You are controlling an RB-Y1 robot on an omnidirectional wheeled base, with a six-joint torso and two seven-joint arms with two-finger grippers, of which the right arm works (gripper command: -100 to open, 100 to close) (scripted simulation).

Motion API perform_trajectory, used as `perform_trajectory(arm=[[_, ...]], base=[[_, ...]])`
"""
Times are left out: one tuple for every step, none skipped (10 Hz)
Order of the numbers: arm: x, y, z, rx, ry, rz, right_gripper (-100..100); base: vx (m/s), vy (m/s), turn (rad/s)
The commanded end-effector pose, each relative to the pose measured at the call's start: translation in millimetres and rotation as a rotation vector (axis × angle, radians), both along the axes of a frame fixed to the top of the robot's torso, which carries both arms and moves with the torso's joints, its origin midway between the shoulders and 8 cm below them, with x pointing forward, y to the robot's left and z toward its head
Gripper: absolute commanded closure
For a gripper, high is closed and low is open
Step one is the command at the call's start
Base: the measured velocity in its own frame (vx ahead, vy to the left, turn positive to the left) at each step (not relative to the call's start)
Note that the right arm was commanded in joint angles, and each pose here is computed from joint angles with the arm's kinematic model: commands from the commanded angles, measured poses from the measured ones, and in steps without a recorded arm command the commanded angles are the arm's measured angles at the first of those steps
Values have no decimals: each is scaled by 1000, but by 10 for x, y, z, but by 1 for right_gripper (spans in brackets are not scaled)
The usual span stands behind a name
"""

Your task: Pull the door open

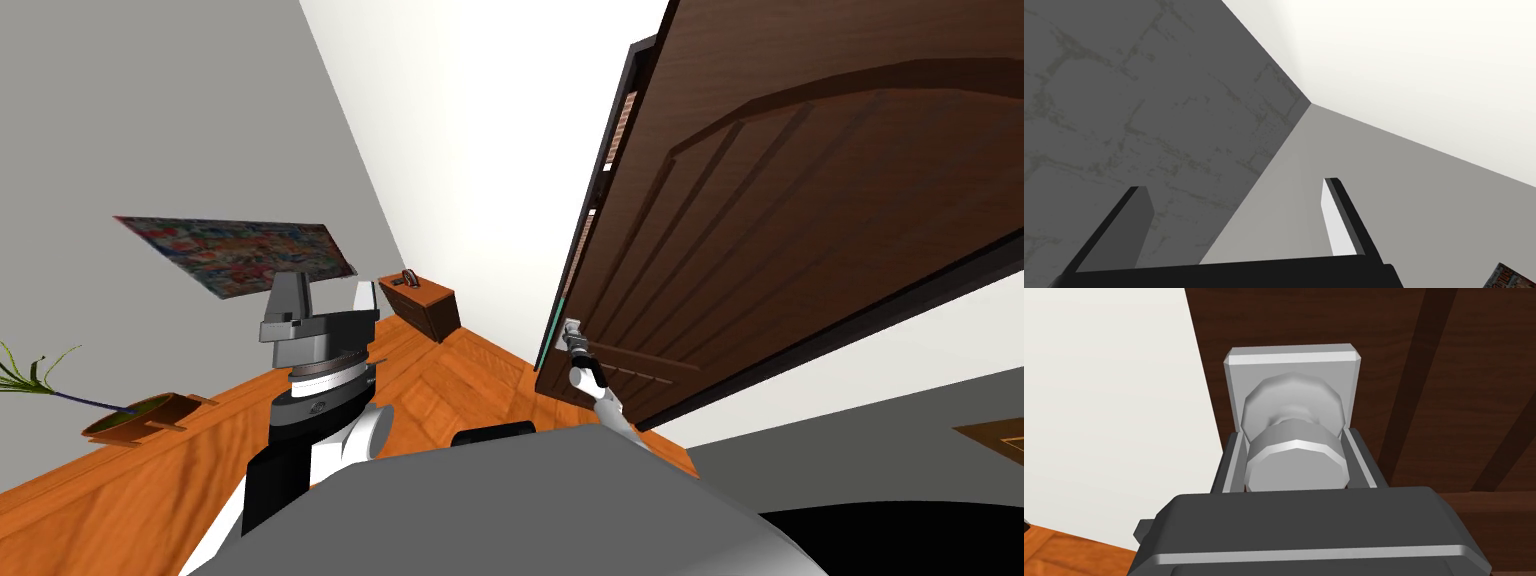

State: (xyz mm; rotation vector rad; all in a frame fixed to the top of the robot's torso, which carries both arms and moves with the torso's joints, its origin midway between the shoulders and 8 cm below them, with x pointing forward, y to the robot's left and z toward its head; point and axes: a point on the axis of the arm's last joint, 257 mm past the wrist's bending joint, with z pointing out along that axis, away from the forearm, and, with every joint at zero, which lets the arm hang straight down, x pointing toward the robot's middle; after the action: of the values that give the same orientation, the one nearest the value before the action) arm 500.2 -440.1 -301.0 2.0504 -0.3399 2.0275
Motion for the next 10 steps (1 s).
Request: perform_trajectory(arm=[[8, 48, 18, 1, -5, 18, 100], [7, 67, 24, 0, -6, 26, 100], [5, 87, 29, 0, -7, 36, 100], [2, 119, 36, 0, -9, 50, 100], [-1, 140, 40, 1, -10, 60, 100], [-6, 170, 44, 1, -11, 73, 100], [-10, 195, 47, 2, -11, 84, 100], [-14, 212, 48, 2, -11, 91, 100], [-13, 193, 21, 1, -4, 85, 100], [-33, 232, 3, 3, -1, 101, 100]], base=[[-232, -76, 135], [-222, -68, 145], [-233, -17, 113], [-286, -29, 139], [-277, -45, 113], [-252, -51, 127], [-241, -55, 137], [-221, -45, 96], [-96, -16, 29], [-133, -25, 103]])
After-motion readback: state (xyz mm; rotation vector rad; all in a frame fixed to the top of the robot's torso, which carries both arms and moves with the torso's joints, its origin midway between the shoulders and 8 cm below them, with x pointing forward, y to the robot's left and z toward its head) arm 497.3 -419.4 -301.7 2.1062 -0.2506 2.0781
